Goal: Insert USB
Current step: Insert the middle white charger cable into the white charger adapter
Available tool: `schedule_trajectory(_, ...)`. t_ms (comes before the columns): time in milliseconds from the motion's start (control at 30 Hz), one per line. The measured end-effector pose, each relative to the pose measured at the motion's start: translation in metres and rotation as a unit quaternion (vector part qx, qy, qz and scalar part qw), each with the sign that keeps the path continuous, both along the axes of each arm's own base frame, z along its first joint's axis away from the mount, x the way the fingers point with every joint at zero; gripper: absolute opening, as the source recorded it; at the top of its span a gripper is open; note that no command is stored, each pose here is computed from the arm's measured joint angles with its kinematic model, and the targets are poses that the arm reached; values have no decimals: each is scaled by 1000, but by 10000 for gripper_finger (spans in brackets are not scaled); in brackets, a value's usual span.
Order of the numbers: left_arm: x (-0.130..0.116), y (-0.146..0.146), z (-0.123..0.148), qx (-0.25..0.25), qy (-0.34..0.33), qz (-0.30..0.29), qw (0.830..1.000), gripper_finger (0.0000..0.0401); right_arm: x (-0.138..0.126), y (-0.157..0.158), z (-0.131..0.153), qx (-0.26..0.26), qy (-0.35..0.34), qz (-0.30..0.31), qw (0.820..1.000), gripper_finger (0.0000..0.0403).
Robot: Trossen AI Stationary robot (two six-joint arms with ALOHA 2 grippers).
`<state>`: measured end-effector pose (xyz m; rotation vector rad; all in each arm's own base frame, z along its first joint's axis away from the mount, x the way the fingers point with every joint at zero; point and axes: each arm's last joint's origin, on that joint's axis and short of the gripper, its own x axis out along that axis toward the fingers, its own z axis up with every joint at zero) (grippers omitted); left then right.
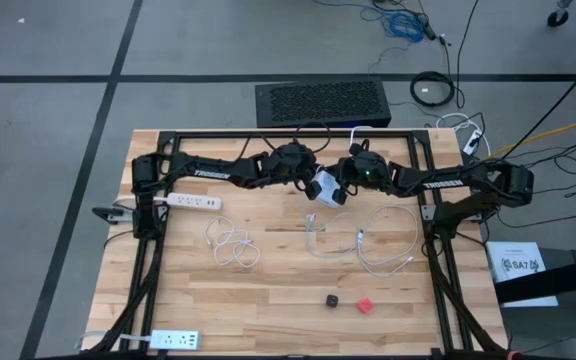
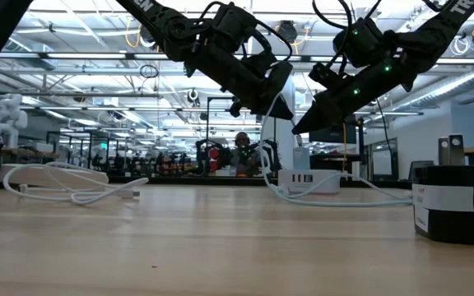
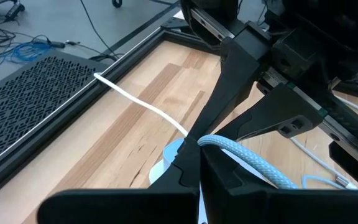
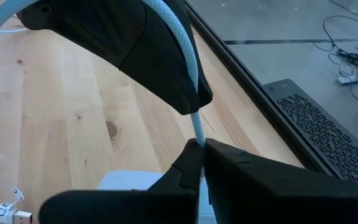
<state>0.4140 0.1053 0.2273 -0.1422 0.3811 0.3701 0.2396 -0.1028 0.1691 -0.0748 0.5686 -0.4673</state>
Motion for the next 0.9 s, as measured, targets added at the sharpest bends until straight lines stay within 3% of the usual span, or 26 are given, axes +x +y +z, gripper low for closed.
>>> schedule_trajectory(900, 0, 0, -1, -1, 3, -2, 1000, 1, -1, 0, -10, 5, 2, 1, 1000, 0)
